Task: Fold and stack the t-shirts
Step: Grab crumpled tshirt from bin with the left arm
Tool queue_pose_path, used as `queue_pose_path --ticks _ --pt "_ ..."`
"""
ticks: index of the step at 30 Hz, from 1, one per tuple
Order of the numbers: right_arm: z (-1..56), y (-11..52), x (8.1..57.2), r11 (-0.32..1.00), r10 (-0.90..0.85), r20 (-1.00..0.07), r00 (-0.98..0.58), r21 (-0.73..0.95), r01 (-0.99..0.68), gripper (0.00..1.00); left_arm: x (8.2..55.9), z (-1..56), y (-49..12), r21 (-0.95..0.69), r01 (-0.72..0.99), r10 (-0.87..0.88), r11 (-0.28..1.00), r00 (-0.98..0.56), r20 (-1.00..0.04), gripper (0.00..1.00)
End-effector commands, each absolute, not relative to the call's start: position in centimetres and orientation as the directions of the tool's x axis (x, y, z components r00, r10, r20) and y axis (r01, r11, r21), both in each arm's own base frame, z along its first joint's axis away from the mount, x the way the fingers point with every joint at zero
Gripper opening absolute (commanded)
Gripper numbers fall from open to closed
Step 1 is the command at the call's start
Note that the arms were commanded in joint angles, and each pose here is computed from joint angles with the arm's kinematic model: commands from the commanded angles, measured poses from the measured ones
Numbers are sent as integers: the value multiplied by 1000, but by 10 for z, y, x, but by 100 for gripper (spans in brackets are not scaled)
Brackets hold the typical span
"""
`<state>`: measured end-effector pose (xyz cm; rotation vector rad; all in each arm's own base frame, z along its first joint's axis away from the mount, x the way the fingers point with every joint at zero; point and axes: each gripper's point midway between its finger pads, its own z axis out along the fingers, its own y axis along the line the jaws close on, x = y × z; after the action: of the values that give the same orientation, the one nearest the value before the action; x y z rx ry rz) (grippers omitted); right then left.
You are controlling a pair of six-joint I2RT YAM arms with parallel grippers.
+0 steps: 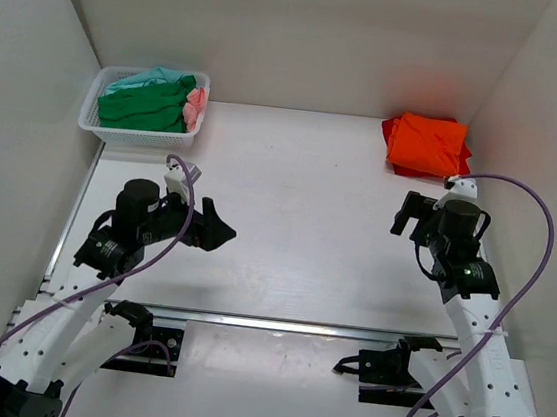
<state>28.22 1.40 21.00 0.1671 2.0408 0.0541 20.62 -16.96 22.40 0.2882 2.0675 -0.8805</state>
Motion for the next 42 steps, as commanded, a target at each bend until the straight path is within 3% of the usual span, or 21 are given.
queue_pose_path --ticks 1,6,11,12,13,14,15,16,17,18,19,22,24,28,30,31,39,42 --pt "210 18 287 990 138 -887 -441 126 56 99 210 250 -171 -421 569 -82 706 -526 -847 99" --pt "207 26 292 993 115 -881 -458 112 34 99 204 294 -165 -367 612 -195 701 -330 -924 98" --pt "205 41 300 991 111 -876 -470 130 -9 99 257 310 -119 -230 411 -172 882 -173 -970 99" --pt "202 45 302 991 109 -874 -473 134 -19 100 276 304 -114 -220 367 -155 904 -198 -968 89" --pt "201 49 305 991 99 -873 -478 130 -31 99 299 314 -104 -206 335 -146 919 -196 -970 71" --pt "200 52 306 990 99 -871 -482 133 -38 99 313 342 -87 -224 312 -182 923 -157 -971 33" --pt "198 56 307 989 91 -864 -496 135 -55 99 339 350 -83 -244 310 -194 919 -183 -964 5" --pt "198 61 309 987 87 -860 -502 141 -70 99 368 333 -68 -317 260 -251 912 -257 -933 0" --pt "196 62 311 989 71 -855 -513 129 -78 99 398 332 -40 -372 160 -323 914 -268 -908 0" --pt "188 61 312 990 60 -842 -537 120 -77 99 413 349 -26 -390 132 -355 911 -228 -907 10" --pt "190 64 315 989 49 -844 -535 116 -91 99 438 331 -14 -414 68 -384 907 -263 -885 39" --pt "184 64 323 989 30 -837 -547 103 -104 99 496 335 19 -415 -18 -407 909 -239 -881 52" --pt "186 66 327 986 20 -837 -546 107 -127 99 534 298 34 -398 -87 -405 913 -292 -866 53" --pt "193 67 340 985 8 -845 -535 100 -142 99 586 296 49 -379 -118 -397 918 -270 -877 56" --pt "189 70 344 983 1 -842 -540 99 -152 99 612 258 63 -361 -184 -402 914 -303 -864 59" --pt "183 73 343 982 1 -832 -555 106 -157 99 620 265 64 -357 -185 -398 915 -283 -873 59" --pt "182 79 352 974 17 -840 -542 136 -181 99 669 144 92 -313 -351 -438 883 -372 -818 70" --pt "179 77 354 976 19 -834 -551 135 -170 99 678 116 95 -304 -368 -447 879 -413 -793 47"
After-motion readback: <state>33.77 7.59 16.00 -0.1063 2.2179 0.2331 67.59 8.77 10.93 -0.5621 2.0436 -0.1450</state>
